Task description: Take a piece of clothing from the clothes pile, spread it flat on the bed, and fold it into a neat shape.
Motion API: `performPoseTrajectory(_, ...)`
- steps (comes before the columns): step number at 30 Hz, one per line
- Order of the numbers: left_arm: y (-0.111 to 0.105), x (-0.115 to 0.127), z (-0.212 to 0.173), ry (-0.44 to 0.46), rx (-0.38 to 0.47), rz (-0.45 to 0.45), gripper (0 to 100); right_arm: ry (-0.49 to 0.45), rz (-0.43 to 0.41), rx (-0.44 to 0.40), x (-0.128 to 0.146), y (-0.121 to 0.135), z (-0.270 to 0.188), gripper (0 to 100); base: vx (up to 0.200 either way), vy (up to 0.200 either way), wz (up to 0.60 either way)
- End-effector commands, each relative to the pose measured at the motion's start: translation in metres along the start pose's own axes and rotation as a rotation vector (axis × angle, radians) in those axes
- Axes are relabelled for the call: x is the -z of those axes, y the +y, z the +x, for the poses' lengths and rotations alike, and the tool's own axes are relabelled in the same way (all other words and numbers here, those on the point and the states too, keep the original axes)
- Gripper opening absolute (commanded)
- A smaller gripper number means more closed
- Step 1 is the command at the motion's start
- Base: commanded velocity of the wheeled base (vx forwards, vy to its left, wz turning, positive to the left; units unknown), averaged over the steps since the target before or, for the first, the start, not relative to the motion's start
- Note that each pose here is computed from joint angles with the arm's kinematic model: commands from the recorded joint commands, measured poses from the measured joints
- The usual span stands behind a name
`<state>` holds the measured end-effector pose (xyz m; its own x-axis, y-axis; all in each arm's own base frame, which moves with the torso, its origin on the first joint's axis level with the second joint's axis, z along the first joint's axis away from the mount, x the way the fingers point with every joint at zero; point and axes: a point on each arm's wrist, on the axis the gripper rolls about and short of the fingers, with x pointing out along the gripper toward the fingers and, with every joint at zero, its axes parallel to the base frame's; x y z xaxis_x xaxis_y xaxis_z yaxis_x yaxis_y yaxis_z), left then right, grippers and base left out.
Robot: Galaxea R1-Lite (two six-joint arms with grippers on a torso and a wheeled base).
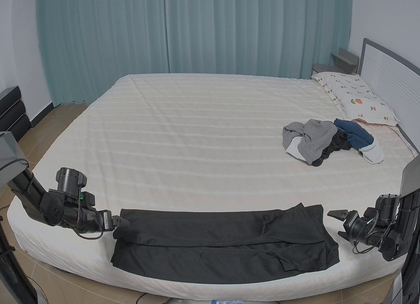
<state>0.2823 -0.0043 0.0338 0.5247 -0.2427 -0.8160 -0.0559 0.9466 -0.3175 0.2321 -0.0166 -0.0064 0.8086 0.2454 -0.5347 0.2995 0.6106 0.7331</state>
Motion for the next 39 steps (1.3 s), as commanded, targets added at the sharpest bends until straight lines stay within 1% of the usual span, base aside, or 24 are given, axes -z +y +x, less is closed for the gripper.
performPoseTrajectory(1,0.000,0.003,0.024,0.010,0.004,-0.065,100,0.024,0.020,-0.001,0.003,-0.003,0.004,100,0.000,0.000,0.00)
performPoseTrajectory(4,-0.002,-0.002,0.028,-0.036,0.020,-0.098,100,0.041,0.025,0.012,0.006,-0.006,0.007,100,0.000,0.000,0.00)
performPoseTrajectory(6,-0.004,-0.002,0.033,-0.041,0.028,-0.107,100,0.052,0.028,0.020,0.008,-0.008,0.009,100,0.000,0.000,0.00)
performPoseTrajectory(19,-0.005,0.004,0.047,-0.038,0.027,-0.096,100,0.077,0.035,0.021,0.009,-0.013,0.014,100,0.000,0.000,0.00)
performPoseTrajectory(25,-0.011,0.008,0.049,-0.031,0.042,-0.076,100,0.077,0.035,0.021,0.009,-0.013,0.014,100,0.000,0.000,0.00)
performPoseTrajectory(33,-0.009,0.016,0.056,0.005,0.030,-0.066,100,0.079,0.036,0.023,0.010,-0.013,0.014,100,0.000,0.000,0.00)
performPoseTrajectory(39,-0.009,0.016,0.057,-0.003,0.032,-0.064,100,0.080,0.035,0.022,0.010,-0.013,0.014,100,0.000,0.000,0.00)
